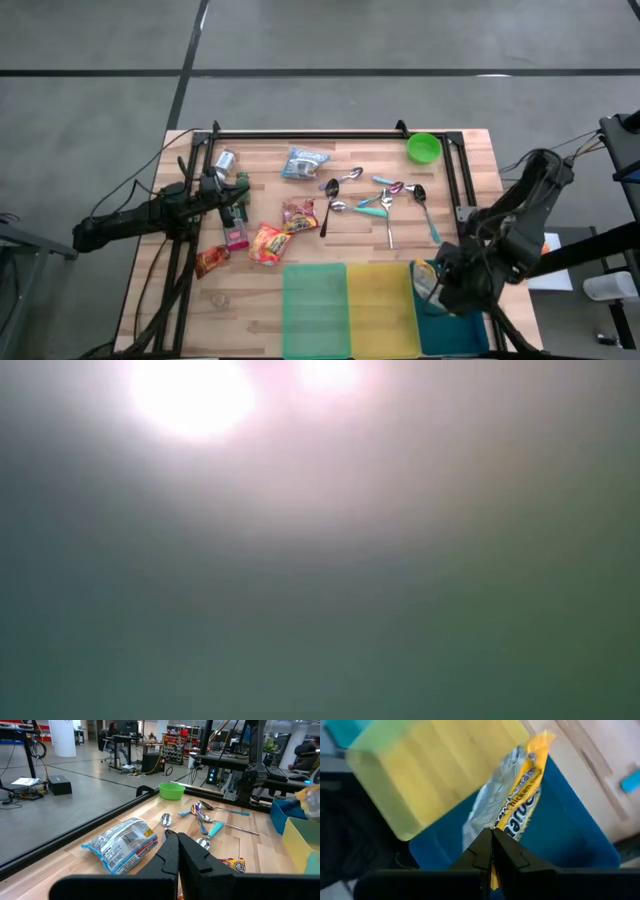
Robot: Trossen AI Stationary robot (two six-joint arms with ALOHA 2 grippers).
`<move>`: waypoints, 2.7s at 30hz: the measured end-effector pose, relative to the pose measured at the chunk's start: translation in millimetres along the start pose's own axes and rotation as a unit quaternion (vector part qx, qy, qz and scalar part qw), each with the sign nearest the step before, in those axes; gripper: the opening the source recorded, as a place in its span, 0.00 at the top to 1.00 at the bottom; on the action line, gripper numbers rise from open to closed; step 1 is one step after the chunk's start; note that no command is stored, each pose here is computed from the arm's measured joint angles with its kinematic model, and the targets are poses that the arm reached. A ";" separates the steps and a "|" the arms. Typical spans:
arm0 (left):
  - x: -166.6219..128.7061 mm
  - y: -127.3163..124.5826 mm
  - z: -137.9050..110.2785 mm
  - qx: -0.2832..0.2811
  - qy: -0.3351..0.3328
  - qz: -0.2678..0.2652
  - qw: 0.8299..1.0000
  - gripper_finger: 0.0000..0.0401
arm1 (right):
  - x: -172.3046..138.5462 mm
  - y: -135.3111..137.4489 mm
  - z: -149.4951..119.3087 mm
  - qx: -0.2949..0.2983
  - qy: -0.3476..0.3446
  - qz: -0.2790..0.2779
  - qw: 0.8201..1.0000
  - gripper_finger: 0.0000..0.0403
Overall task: Pick & Place Food Item
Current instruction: Put the yellow noodle pack into the blue bin, then put the red noodle pack into the blue bin
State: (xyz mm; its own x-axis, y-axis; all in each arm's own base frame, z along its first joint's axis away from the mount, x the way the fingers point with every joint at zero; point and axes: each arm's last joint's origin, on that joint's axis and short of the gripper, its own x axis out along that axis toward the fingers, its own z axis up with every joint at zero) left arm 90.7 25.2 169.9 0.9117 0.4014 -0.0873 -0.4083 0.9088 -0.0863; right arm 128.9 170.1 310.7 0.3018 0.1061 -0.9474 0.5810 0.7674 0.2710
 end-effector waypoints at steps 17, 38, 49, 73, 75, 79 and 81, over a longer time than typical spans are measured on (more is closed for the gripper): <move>0.0 0.0 0.0 0.000 0.000 0.000 1.000 1.00 | 61.4 -17.1 -47.6 -0.056 0.029 -0.156 0.986 0.98; 0.0 0.0 0.0 0.000 0.000 0.000 1.000 1.00 | 71.5 -28.4 -48.8 -0.078 0.047 -0.189 0.978 0.98; 0.0 0.0 0.0 0.000 0.000 0.000 1.000 1.00 | 70.8 -29.7 -48.4 -0.041 0.039 -0.198 0.979 0.93; 0.0 0.0 0.0 0.000 0.000 0.000 1.000 1.00 | 53.1 -24.2 -43.9 -0.043 0.018 -0.203 0.978 0.56; 0.0 0.0 0.0 0.000 0.000 0.000 1.000 1.00 | 42.0 -20.3 -40.8 -0.048 -0.004 -0.200 0.979 0.56; 0.0 0.0 0.0 0.000 0.000 0.000 1.000 1.00 | 21.9 -14.5 -32.3 -0.066 -0.086 -0.189 0.976 0.55; 0.0 0.0 0.0 0.000 0.000 0.000 1.000 1.00 | 16.0 -11.6 -27.6 -0.079 -0.150 -0.171 0.970 0.55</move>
State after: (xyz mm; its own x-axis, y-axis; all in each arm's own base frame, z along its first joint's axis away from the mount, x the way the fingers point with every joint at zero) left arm 90.7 25.2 169.9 0.9118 0.4014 -0.0871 -0.4083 0.9088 -0.0860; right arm 106.2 180.4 287.7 0.3317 -0.3435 -0.8786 0.5703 0.8149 -0.1032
